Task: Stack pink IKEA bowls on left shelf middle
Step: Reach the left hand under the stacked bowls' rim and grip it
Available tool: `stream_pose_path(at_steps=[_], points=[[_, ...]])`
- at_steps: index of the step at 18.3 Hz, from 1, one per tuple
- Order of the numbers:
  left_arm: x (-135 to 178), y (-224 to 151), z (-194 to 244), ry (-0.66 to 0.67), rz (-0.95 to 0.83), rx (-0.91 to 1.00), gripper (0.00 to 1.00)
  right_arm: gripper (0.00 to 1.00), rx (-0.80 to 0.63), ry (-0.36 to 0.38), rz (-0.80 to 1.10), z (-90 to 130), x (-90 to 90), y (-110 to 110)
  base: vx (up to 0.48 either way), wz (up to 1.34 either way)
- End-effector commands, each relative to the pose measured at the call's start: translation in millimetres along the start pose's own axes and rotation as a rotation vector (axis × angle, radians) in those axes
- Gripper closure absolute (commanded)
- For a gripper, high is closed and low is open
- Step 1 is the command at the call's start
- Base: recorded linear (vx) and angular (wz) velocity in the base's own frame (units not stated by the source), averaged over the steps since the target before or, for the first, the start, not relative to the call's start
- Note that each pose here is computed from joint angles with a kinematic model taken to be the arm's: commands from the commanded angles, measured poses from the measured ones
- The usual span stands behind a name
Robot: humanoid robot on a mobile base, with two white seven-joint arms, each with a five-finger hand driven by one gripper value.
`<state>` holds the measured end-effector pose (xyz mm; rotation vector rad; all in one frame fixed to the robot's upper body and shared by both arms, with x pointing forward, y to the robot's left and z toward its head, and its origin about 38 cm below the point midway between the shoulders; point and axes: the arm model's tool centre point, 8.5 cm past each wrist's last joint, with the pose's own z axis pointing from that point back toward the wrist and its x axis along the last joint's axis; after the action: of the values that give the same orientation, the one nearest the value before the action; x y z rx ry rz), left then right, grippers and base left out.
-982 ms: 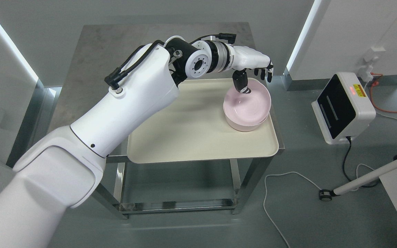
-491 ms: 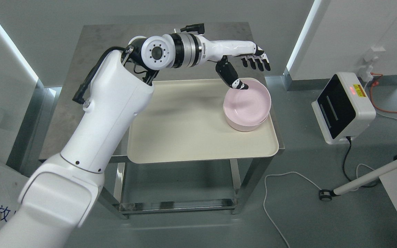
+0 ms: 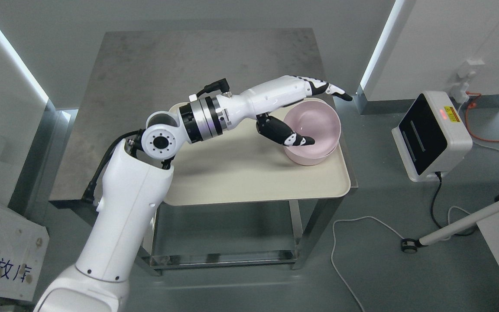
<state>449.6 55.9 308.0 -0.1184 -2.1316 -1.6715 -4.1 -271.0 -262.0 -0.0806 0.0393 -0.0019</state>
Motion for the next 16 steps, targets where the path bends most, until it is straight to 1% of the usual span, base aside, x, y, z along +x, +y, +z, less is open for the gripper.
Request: stream_pose_path(at_steps=[1, 3, 5, 9, 12, 15, 16], points=[[26, -60, 8, 0.02, -0.126, -0.112, 0.29, 0.0, -0.018, -0.009, -0.012, -1, -6.7, -11, 0.0, 0.0], [20, -76, 1, 0.099, -0.219, -0.216, 0.29, 0.0, -0.018, -0.01, -0.011, -1, -6.5, -11, 0.0, 0.0], [13, -81, -5, 0.192, -0.223, -0.252, 0.29, 0.0, -0.018, -0.009, -0.011, -1, -6.7, -11, 0.0, 0.0], [3, -53, -14, 0.329, -0.186, -0.215, 0.3, 0.0, -0.018, -0.009, -0.011, -1, -6.7, -11, 0.0, 0.0], [0, -44, -16, 0.379, -0.166, -0.199, 0.3, 0.0, -0.018, -0.009, -0.011, -1, -6.7, -11, 0.0, 0.0], [1, -58, -23, 0.416, -0.206, -0.257, 0.32, 0.0, -0.018, -0.01, -0.011, -1, -6.5, -11, 0.0, 0.0], [-1, -63, -27, 0.436, -0.208, -0.279, 0.33, 0.0, -0.018, -0.01, -0.011, -1, -6.5, -11, 0.0, 0.0]])
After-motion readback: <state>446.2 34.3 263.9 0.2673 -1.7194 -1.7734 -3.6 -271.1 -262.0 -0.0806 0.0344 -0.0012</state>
